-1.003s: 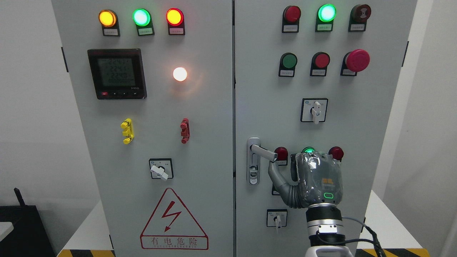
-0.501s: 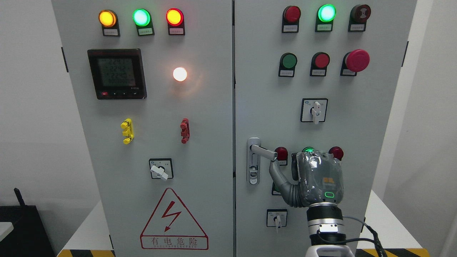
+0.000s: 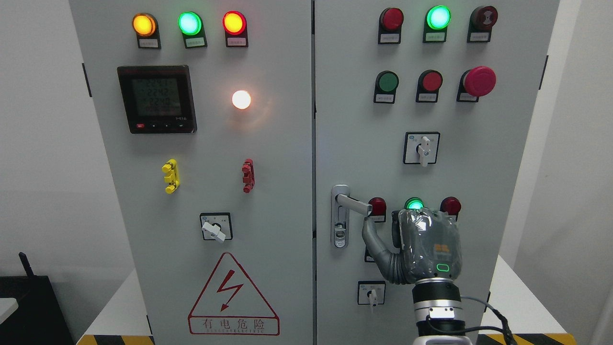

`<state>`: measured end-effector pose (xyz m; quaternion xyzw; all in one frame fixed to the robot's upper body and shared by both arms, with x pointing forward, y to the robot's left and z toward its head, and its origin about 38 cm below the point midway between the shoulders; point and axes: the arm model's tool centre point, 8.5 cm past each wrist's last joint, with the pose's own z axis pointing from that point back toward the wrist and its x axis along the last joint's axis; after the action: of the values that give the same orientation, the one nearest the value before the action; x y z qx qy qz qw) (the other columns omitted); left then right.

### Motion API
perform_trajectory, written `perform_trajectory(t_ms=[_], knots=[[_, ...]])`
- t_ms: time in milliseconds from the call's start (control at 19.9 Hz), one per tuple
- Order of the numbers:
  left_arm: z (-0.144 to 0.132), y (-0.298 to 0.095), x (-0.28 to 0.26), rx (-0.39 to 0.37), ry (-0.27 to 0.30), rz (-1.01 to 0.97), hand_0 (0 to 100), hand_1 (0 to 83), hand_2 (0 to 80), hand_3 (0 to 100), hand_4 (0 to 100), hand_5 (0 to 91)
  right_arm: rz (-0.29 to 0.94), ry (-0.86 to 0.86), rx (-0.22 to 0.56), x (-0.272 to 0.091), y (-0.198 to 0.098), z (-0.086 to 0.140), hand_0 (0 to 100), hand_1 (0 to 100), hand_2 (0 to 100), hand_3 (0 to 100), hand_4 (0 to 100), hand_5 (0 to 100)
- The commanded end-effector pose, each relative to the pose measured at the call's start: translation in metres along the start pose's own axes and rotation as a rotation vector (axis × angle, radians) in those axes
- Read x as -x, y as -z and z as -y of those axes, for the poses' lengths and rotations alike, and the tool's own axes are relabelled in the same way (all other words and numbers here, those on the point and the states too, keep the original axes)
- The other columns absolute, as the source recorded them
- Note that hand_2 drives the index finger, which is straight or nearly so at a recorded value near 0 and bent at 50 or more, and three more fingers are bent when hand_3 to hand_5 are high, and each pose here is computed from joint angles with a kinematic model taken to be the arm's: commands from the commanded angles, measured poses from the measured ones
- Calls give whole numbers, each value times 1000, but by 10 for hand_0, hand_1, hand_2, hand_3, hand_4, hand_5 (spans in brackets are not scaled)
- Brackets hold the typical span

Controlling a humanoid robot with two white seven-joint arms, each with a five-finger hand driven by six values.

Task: Release door handle
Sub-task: 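Open the right hand and withdraw it downward from the handle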

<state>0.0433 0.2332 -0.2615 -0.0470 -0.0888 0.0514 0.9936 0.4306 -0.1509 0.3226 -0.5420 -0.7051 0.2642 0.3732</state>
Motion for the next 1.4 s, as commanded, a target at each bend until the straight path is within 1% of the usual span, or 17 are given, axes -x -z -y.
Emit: perform_trajectory(t_ms=[0, 100, 150, 201, 251, 301, 351, 401, 451, 501, 552, 602, 702, 752, 852, 953, 1354], knots=[[-1, -1, 6, -4, -13, -16, 120, 389, 0, 0, 0, 0, 27, 1, 32, 2, -19, 8, 464, 113, 1000, 1000, 984, 935], [-1, -1, 6, -4, -13, -16, 120, 389, 0, 0, 0, 0, 64, 9, 75, 4, -33, 14, 469, 108, 1000, 1000, 985, 934], [-1, -1, 6, -4, -13, -16, 120, 389, 0, 0, 0, 0, 94, 19, 105, 3, -42, 17, 475, 105, 974, 1000, 945, 932], [-1, -1, 6, -4, -13, -16, 120, 389, 0, 0, 0, 0, 113, 45, 137, 6, -53, 20, 476, 104, 969, 1000, 931, 930], [-1, -1, 6, -4, -13, -17, 120, 389, 0, 0, 0, 0, 121, 98, 159, 13, -60, 23, 476, 106, 926, 1000, 909, 910], [-1, -1, 6, -4, -13, -16, 120, 389, 0, 0, 0, 0, 128, 162, 163, 20, -65, 25, 471, 120, 741, 1000, 869, 859], [-1, -1, 6, -4, -13, -16, 120, 389, 0, 0, 0, 0, 135, 220, 163, 25, -69, 27, 470, 124, 693, 999, 857, 835], [-1, -1, 6, -4, -13, -16, 120, 389, 0, 0, 0, 0, 131, 254, 159, 31, -73, 28, 464, 136, 558, 900, 763, 718], [-1, -1, 6, -4, -13, -16, 120, 389, 0, 0, 0, 0, 120, 258, 157, 39, -77, 29, 461, 144, 470, 789, 628, 555], [-1, -1, 6, -4, -13, -16, 120, 389, 0, 0, 0, 0, 114, 254, 146, 44, -80, 28, 461, 145, 392, 650, 518, 411], [-1, -1, 6, -4, -13, -16, 120, 389, 0, 0, 0, 0, 124, 255, 139, 47, -83, 28, 463, 140, 317, 508, 378, 271], [-1, -1, 6, -4, -13, -16, 120, 389, 0, 0, 0, 0, 147, 260, 139, 47, -84, 29, 485, 98, 185, 345, 236, 131], [-1, -1, 6, -4, -13, -16, 120, 389, 0, 0, 0, 0, 166, 248, 142, 51, -84, 31, 499, 70, 98, 231, 126, 23], [-1, -1, 5, -4, -13, -14, 120, 389, 0, 0, 0, 0, 162, 239, 142, 55, -83, 32, 498, 65, 32, 124, 27, 0], [-1, -1, 6, -4, -13, -16, 120, 389, 0, 0, 0, 0, 154, 215, 153, 63, -81, 36, 489, 70, 17, 79, 0, 0], [-1, -1, 5, -4, -13, -14, 120, 389, 0, 0, 0, 0, 147, 204, 164, 68, -80, 39, 474, 77, 10, 64, 0, 0], [-1, -1, 5, -4, -13, -14, 120, 389, 0, 0, 0, 0, 155, 201, 180, 68, -75, 44, 437, 117, 0, 64, 0, 0]])
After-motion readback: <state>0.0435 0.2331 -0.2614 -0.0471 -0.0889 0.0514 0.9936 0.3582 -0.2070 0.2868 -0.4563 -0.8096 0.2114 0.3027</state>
